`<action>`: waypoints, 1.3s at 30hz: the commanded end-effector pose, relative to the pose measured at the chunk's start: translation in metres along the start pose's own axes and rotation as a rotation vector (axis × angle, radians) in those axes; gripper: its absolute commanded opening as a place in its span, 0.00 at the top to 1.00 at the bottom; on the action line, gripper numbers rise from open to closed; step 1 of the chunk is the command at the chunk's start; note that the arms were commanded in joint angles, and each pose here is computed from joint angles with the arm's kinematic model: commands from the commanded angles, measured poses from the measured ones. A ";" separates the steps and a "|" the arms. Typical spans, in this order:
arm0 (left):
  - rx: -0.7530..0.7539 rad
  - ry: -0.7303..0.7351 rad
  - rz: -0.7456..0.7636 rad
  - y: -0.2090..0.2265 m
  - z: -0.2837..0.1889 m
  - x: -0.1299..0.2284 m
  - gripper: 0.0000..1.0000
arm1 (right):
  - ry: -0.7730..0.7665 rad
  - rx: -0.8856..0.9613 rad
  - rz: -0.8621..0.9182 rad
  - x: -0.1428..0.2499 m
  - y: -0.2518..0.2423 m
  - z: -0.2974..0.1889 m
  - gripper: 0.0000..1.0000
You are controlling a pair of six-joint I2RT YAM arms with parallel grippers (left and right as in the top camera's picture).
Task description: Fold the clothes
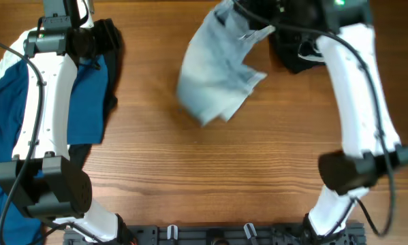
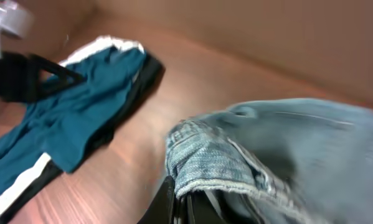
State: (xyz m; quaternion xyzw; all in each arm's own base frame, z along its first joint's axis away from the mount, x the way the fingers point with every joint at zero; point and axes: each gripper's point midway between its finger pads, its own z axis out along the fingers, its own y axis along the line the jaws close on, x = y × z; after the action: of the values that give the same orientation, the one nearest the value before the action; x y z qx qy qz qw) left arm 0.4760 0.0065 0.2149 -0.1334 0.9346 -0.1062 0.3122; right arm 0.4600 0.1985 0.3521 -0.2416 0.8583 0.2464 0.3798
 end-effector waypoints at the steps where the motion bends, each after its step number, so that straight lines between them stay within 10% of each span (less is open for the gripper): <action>1: 0.031 -0.047 0.020 -0.006 -0.002 -0.012 0.29 | -0.251 0.103 -0.141 -0.055 0.029 -0.092 0.96; 5: 0.087 -0.075 0.029 -0.018 -0.009 -0.019 0.29 | -0.386 0.171 -0.195 -0.071 0.052 -0.160 0.96; 13: 0.072 -0.098 0.016 0.002 -0.019 -0.027 0.29 | -0.117 0.013 -0.090 -0.024 0.058 -0.071 0.96; 28: 0.051 -0.088 0.028 0.015 -0.021 -0.026 0.29 | -0.366 0.339 -0.060 -0.038 0.068 -0.229 0.96; 39: 0.048 -0.100 0.051 0.015 -0.021 -0.028 0.29 | 0.089 -0.026 -0.048 0.012 0.079 -0.026 0.96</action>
State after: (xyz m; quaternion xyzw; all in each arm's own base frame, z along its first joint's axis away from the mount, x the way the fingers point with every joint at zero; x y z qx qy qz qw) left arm 0.4824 0.0327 0.2251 -0.1245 0.9249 -0.1171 0.3395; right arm 0.4234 0.2131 0.3316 -0.2167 0.9059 0.2042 0.3013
